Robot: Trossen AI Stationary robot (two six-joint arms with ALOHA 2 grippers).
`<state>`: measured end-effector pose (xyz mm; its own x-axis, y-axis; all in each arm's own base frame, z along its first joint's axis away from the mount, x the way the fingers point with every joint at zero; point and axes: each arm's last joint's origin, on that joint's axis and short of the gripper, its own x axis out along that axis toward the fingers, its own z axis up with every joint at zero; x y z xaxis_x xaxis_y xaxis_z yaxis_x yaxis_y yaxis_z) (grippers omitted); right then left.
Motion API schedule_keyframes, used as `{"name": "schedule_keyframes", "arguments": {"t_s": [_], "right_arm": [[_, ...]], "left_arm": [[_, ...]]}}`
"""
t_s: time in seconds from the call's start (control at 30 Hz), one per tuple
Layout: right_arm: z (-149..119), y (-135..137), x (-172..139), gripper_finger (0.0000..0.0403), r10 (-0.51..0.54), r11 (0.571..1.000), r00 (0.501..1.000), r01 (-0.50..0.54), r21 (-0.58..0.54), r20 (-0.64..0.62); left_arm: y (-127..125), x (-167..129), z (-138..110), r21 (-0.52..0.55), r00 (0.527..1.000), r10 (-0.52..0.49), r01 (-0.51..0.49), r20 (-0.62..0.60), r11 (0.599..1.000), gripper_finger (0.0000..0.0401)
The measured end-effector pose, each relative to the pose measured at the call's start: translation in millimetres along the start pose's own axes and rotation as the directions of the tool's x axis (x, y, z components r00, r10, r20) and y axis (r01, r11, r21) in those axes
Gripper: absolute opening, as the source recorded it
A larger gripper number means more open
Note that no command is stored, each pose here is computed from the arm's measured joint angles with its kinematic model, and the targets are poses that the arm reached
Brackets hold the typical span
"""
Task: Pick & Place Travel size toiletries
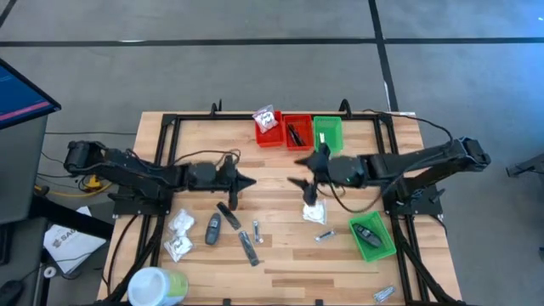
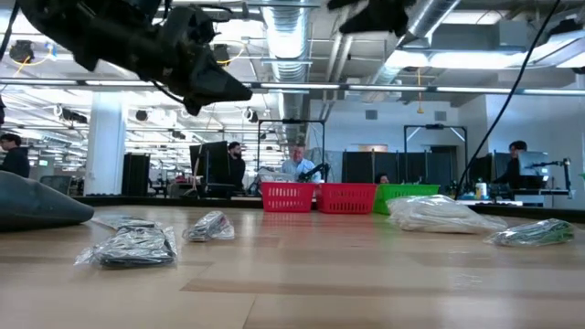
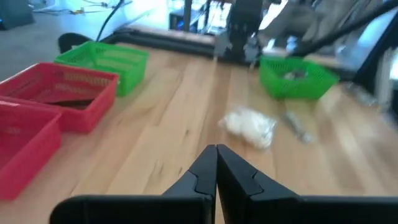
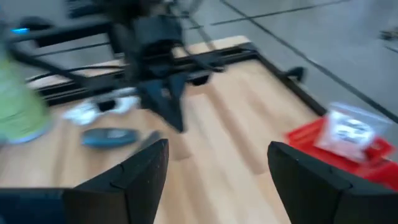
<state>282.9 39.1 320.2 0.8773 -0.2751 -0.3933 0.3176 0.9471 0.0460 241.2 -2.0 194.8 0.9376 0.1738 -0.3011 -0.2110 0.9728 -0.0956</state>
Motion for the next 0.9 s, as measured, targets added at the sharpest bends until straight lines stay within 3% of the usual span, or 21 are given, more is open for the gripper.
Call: {"name": "schedule_keyframes", "arguments": {"t_s": [0.1,0.33,0.6,0.9], "right_arm": [[0,13,-10,0.0265,0.059,0.998,0.998,-0.059,-0.008,0.026],[0,26,-21,0.0265,0.118,0.987,0.992,-0.112,-0.113,0.043],[11,27,-36,0.0265,0.159,0.969,0.979,-0.130,-0.209,0.130],[14,22,-33,0.0265,0.137,0.973,0.980,-0.105,-0.207,0.147]], "left_arm": [[-13,-4,-6,0.043,0.999,0.036,-0.035,-0.024,0.998,0.0001],[-36,-11,-11,0.165,0.999,-0.031,0.036,-0.033,0.986,0.0001],[-50,-16,-14,0.178,0.996,-0.080,0.084,-0.033,0.980,0.0001],[-56,-20,-16,0.174,0.995,-0.092,0.098,-0.039,0.980,0.0001]]}}
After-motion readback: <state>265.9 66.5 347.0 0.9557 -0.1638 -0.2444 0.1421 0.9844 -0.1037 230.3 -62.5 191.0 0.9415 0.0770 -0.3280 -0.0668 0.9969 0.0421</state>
